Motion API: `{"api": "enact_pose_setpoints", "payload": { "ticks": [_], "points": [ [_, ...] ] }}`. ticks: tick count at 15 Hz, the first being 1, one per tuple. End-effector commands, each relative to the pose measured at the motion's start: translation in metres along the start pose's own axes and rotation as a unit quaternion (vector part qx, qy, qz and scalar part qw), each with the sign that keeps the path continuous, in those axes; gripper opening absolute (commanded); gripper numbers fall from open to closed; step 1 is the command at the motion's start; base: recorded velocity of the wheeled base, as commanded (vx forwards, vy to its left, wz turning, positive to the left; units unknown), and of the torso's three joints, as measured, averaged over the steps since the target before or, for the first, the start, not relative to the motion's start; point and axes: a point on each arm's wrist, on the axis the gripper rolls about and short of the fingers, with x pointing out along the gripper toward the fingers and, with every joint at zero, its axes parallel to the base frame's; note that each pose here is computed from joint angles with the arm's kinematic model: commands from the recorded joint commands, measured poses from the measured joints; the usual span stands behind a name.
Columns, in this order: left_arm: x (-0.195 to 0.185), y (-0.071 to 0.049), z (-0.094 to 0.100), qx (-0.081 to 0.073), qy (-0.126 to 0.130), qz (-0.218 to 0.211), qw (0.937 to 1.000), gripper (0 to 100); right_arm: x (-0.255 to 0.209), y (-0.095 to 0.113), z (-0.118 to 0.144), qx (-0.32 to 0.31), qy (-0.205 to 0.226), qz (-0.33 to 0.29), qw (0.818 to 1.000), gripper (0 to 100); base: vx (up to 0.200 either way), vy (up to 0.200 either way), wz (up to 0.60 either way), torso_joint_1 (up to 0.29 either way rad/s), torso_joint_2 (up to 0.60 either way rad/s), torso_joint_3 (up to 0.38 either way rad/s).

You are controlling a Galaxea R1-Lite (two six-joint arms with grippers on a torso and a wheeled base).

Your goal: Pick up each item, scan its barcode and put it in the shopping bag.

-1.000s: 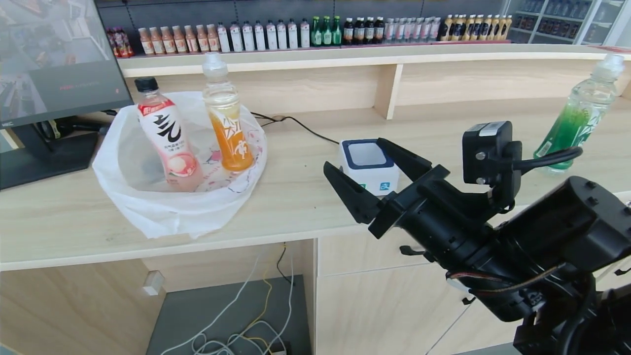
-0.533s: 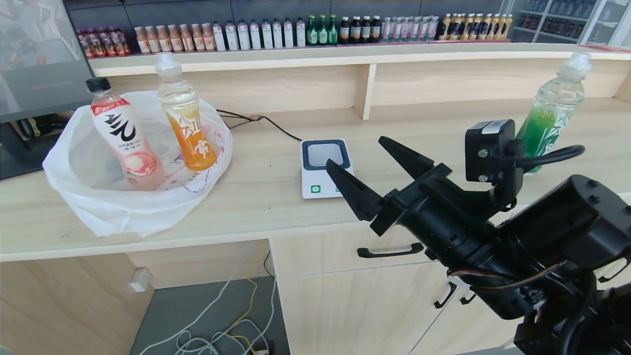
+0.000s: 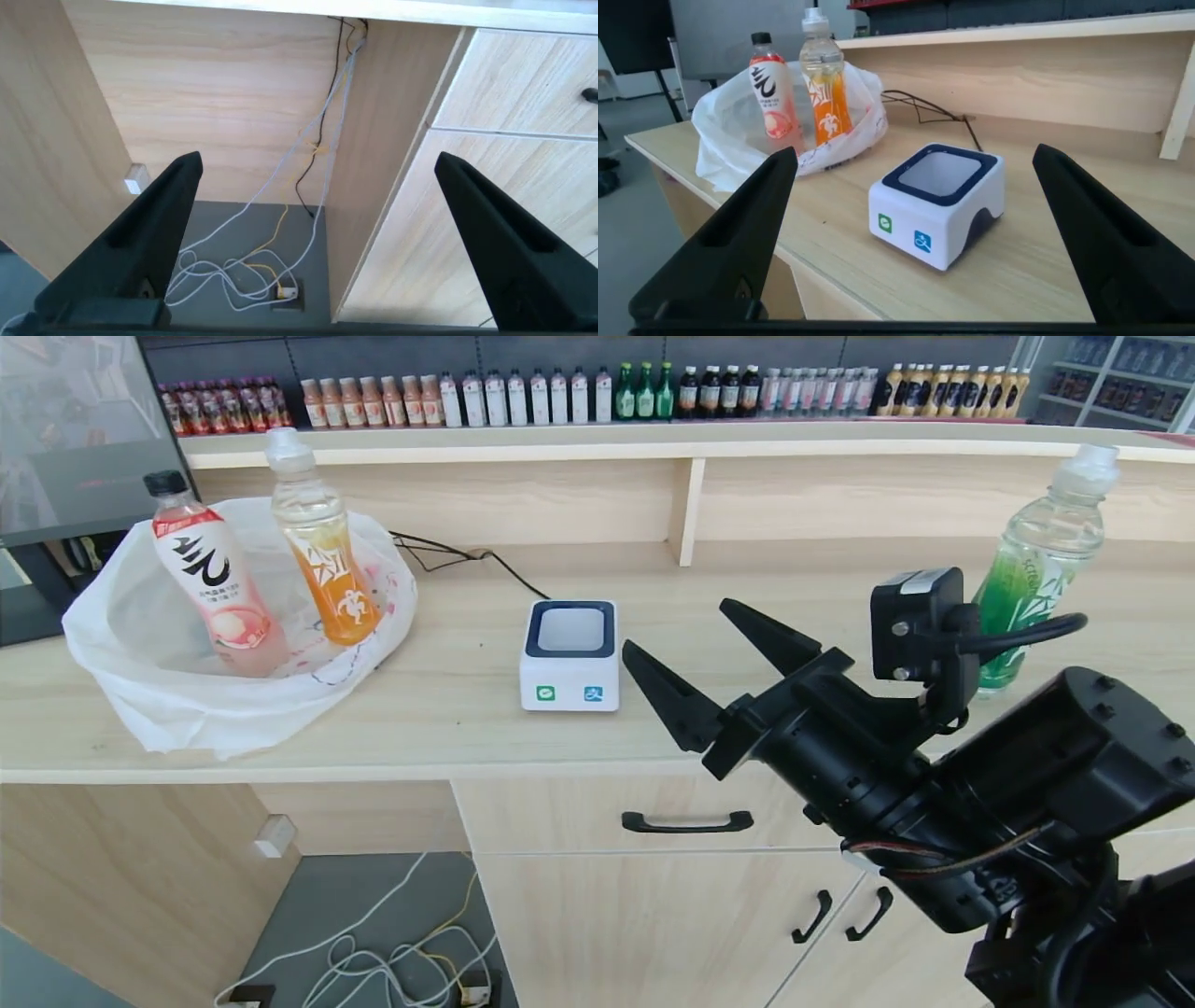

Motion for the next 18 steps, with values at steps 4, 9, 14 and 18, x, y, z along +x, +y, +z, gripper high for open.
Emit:
{"api": "enact_pose_setpoints", "payload": {
  "ticks": [4, 9, 14, 18],
  "points": [
    [0.0, 0.0, 0.0, 0.0, 0.0, 0.0, 1.0, 100, -0.001, -0.002, -0.003, -0.002, 0.006, -0.003, 1.0, 100, 0.0, -0.2, 0.0, 0.005, 0.0, 0.004],
    [0.0, 0.0, 0.0, 0.0, 0.0, 0.001, 1.0, 100, -0.001, -0.007, -0.004, -0.005, 0.008, -0.011, 1.0, 100, 0.0, -0.2, 0.0, 0.002, 0.0, 0.002],
    [0.0, 0.0, 0.0, -0.002, 0.0, 0.001, 1.0, 100, -0.005, -0.008, -0.008, -0.006, 0.02, -0.011, 1.0, 100, 0.0, -0.2, 0.0, 0.0, 0.0, 0.001],
    [0.0, 0.0, 0.0, -0.002, 0.0, 0.001, 1.0, 100, -0.003, -0.021, -0.007, -0.014, 0.015, -0.032, 0.999, 100, 0.0, -0.05, 0.0, 0.001, 0.0, 0.001]
  ]
}}
